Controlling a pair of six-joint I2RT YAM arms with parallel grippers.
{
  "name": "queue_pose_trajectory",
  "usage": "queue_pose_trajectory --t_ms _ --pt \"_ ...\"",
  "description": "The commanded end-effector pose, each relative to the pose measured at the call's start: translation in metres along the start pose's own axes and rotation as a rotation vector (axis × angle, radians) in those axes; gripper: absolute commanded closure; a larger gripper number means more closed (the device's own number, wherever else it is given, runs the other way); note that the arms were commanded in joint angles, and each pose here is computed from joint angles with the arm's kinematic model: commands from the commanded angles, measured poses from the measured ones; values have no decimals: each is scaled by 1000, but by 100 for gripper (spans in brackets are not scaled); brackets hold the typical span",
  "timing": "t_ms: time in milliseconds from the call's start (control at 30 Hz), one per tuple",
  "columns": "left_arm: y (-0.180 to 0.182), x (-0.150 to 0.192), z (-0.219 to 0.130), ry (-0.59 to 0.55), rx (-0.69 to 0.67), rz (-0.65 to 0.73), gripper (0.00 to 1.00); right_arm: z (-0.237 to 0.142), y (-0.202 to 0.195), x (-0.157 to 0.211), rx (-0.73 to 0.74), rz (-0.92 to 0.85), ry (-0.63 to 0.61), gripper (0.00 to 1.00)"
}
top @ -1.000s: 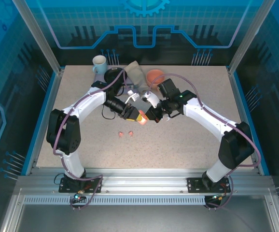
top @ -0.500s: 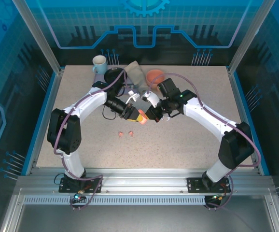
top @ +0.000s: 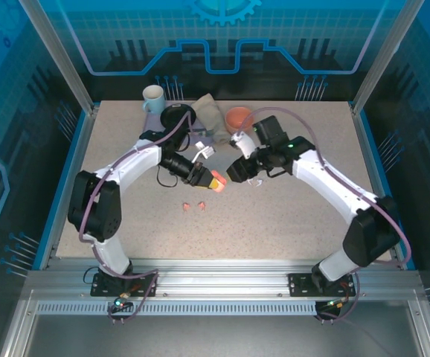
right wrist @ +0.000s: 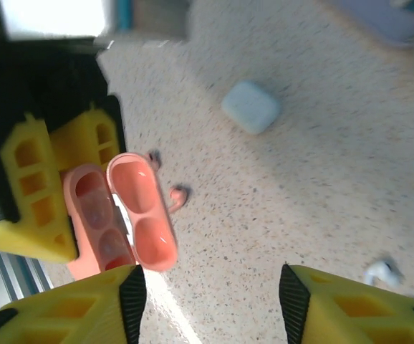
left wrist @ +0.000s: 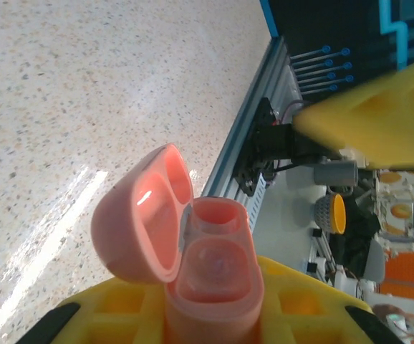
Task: Insert the wireless bluetooth earbuds into the charging case
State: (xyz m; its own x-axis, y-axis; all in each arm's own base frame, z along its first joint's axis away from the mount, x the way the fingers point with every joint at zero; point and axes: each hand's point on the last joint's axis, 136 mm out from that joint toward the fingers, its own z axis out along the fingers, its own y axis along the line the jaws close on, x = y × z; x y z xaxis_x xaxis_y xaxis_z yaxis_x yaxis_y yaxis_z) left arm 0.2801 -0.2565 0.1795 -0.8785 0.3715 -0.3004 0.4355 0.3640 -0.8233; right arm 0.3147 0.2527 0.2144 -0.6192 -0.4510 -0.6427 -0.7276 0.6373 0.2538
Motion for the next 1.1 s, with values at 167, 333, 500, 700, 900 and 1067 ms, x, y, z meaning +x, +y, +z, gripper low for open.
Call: queue_pose_trajectory --t_ms 167,333,500,700,900,1067 --pt "1 -21 -36 -245 -239 142 100 -59 -6 1 86 310 -111 40" --pt "9 -33 -64 -487 -416 237 100 -45 -2 18 79 522 -135 40" --pt "6 -30 -113 -849 -627 419 100 -18 -10 46 194 661 -53 40" --pt "14 -6 -155 -1128 -789 424 100 25 -1 67 272 714 83 40" --pt "0 7 -166 -1308 -737 510 100 64 18 76 378 619 215 40" --pt "-22 13 -163 -1315 -679 622 100 85 29 73 399 592 239 40"
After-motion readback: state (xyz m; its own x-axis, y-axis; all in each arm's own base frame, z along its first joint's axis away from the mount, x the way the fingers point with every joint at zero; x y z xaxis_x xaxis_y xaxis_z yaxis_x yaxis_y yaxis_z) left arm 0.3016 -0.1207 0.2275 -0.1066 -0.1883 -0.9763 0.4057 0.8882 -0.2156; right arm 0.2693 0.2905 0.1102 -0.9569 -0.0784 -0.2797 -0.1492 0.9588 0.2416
